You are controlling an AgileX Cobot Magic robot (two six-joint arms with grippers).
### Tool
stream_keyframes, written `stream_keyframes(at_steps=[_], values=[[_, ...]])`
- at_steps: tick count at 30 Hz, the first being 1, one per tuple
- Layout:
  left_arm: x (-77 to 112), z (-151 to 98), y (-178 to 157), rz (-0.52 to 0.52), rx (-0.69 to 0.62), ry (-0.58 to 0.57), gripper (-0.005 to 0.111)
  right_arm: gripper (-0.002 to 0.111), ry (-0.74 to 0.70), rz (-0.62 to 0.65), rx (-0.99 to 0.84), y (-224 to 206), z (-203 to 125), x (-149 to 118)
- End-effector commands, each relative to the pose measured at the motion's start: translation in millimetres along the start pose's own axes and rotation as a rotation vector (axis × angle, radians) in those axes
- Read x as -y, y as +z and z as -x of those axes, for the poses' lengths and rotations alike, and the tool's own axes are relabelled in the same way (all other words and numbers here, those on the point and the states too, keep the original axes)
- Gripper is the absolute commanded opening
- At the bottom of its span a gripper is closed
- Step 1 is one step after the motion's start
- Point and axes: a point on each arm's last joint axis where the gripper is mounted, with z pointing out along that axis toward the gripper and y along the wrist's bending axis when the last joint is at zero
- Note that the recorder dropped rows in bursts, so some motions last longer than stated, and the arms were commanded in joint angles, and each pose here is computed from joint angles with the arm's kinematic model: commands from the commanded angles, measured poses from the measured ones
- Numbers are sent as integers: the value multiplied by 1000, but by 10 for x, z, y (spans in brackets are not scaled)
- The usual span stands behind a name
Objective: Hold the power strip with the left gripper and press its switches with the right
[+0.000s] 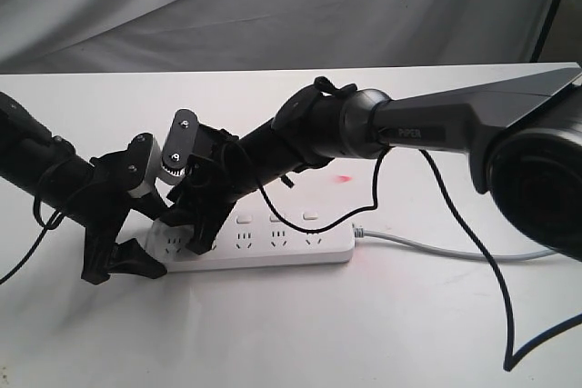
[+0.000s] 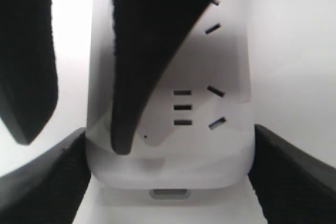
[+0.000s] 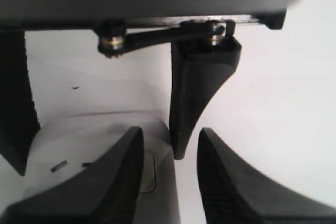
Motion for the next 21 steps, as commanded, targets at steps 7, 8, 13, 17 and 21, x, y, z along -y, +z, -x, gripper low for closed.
stream_keyframes(at_steps=[7, 8, 13, 17, 21], values=[[-6, 19, -4, 6, -6, 2, 72, 33, -65, 6, -51, 50, -131, 9], [-6, 19, -4, 6, -6, 2, 72, 33, -69, 6, -51, 50, -131, 9], [-6, 19, -4, 6, -6, 2, 72, 33, -104, 6, -55, 44, -141, 16], [-6, 19, -4, 6, -6, 2, 72, 33, -117, 7, -58, 44, -144, 16], [-6, 19, -4, 6, -6, 2, 72, 33, -136, -5, -73, 43, -156, 28]])
